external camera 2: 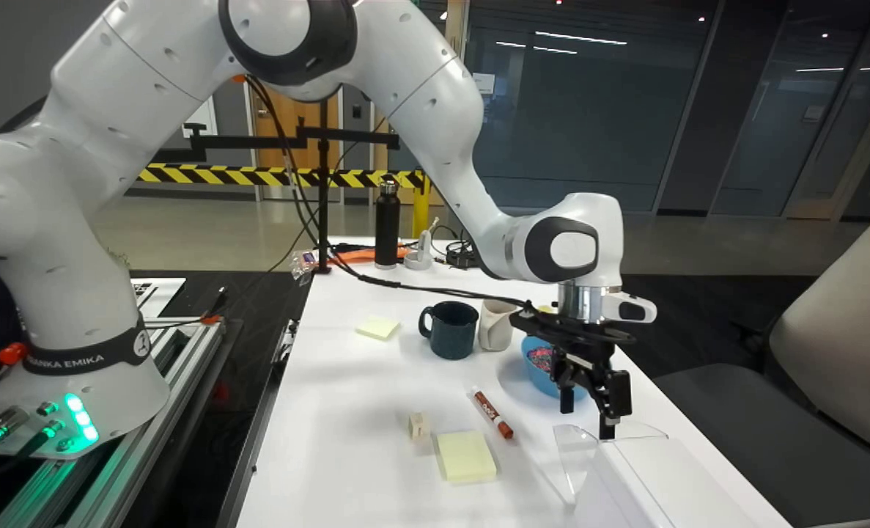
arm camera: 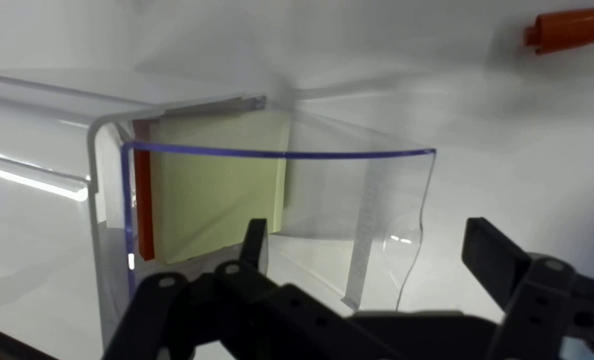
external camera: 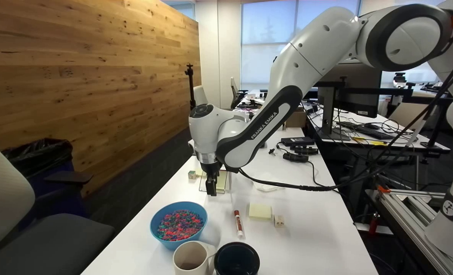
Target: Close the drawer of the white object
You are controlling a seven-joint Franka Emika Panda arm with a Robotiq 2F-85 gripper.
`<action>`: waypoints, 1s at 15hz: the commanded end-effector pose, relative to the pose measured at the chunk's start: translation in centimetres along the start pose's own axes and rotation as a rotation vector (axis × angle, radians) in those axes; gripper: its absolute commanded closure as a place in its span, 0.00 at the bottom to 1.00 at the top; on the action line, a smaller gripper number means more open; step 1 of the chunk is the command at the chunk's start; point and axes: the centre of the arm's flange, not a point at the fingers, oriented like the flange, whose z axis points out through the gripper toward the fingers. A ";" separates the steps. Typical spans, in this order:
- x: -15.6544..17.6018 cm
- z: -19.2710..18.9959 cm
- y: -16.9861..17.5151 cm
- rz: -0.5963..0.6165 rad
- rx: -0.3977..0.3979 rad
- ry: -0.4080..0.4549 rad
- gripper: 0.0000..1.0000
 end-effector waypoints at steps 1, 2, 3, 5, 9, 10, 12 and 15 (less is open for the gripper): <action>0.2 0.3 -0.4 0.007 -0.042 0.019 0.00; 0.2 0.4 -0.4 0.008 -0.044 0.018 0.00; 0.2 0.5 -0.4 0.009 -0.046 0.017 0.00; 0.2 0.6 -0.2 0.011 -0.054 0.016 0.00; 0.1 0.9 0.1 0.015 -0.070 0.012 0.00; 0.1 0.9 0.2 0.015 -0.073 0.011 0.00; 0.1 1.1 0.2 0.015 -0.076 0.009 0.00; 0.0 1.2 0.0 0.009 -0.077 0.007 0.00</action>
